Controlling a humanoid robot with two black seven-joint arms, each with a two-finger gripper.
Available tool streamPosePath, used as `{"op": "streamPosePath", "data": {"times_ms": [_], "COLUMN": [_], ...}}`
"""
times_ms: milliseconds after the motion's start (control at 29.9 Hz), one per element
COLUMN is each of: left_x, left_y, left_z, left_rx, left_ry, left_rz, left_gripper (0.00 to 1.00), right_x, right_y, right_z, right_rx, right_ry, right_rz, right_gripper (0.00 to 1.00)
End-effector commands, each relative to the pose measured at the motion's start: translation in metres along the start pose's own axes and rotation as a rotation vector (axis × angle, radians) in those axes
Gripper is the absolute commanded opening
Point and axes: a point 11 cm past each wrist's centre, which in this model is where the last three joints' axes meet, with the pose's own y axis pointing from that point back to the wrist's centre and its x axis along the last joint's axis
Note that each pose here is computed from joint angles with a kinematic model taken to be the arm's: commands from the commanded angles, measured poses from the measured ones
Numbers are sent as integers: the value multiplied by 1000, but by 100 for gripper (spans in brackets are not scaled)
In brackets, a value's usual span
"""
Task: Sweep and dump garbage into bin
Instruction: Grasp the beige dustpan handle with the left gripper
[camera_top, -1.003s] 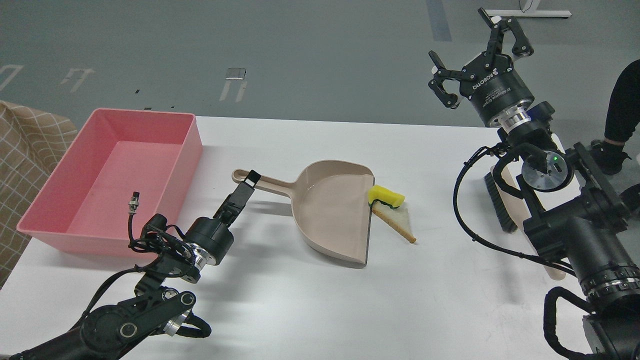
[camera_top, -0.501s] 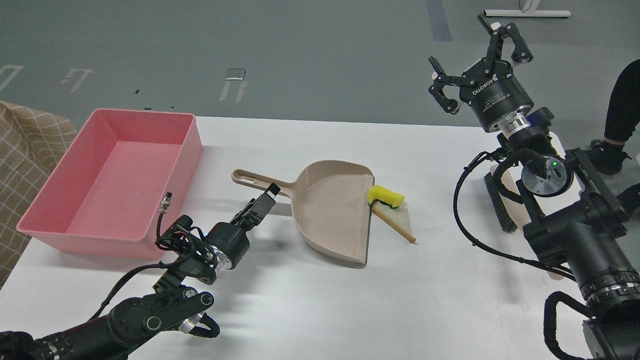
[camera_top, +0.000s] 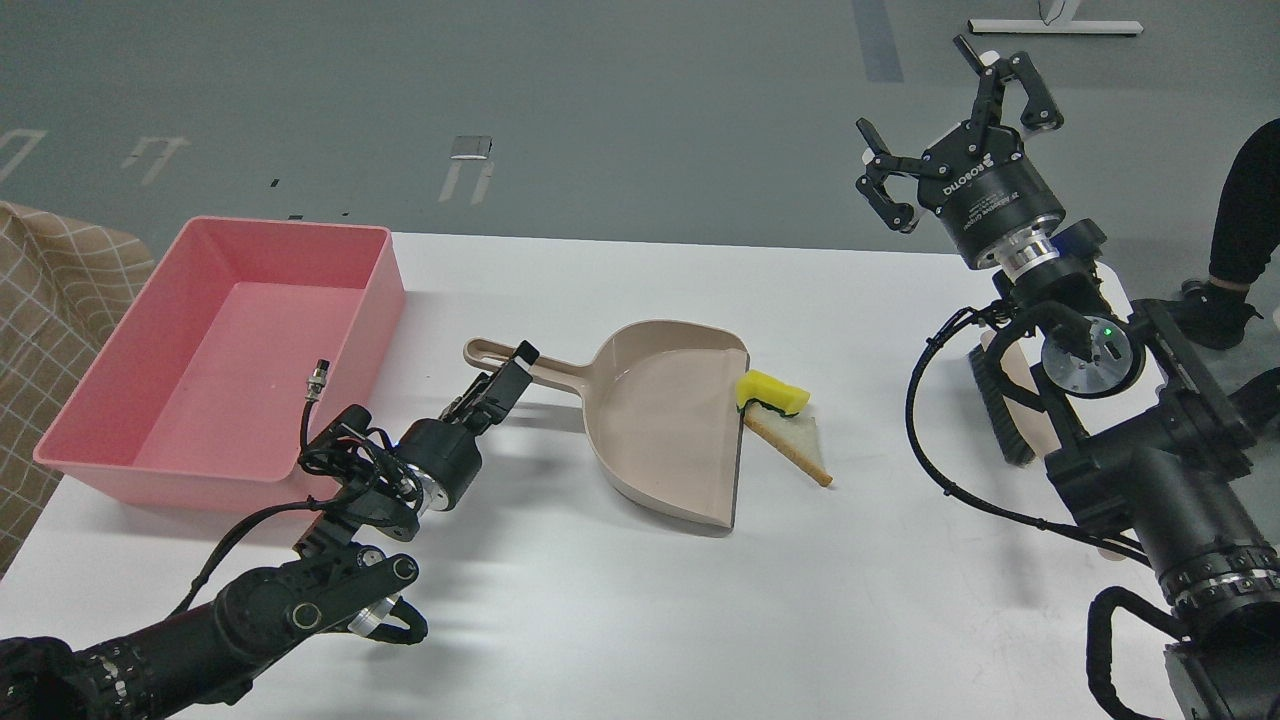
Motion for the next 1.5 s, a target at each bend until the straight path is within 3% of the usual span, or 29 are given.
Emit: {"op": "streamPosePath", "data": {"times_ms": [0, 368, 735, 1003, 1204, 1471], "left_x": [1, 1, 2, -3, -5, -7], "left_y": [-2, -5, -6, -7, -6, -7], "left_z": [1, 3, 4, 6, 5, 7], "left_rx": [-2, -3, -6, -9, 0, -9], "left_ry": [-5, -3, -5, 5, 5, -2], "left_rz": [1, 4, 2, -3, -6, -16], "left_gripper": [88, 84, 68, 44, 1, 0], "right_x": [0, 1, 3, 3, 3, 3], "right_y": [0, 1, 2, 2, 2, 2], "right_z": [0, 1, 2, 2, 2, 2], "right_rx": [0, -2, -4, -3, -5, -4], "right_ry": [0, -2, -3, -3, -3, -1], "right_rz": [0, 4, 8, 9, 9, 9], "right_gripper": [100, 100, 100, 100, 100, 100]}}
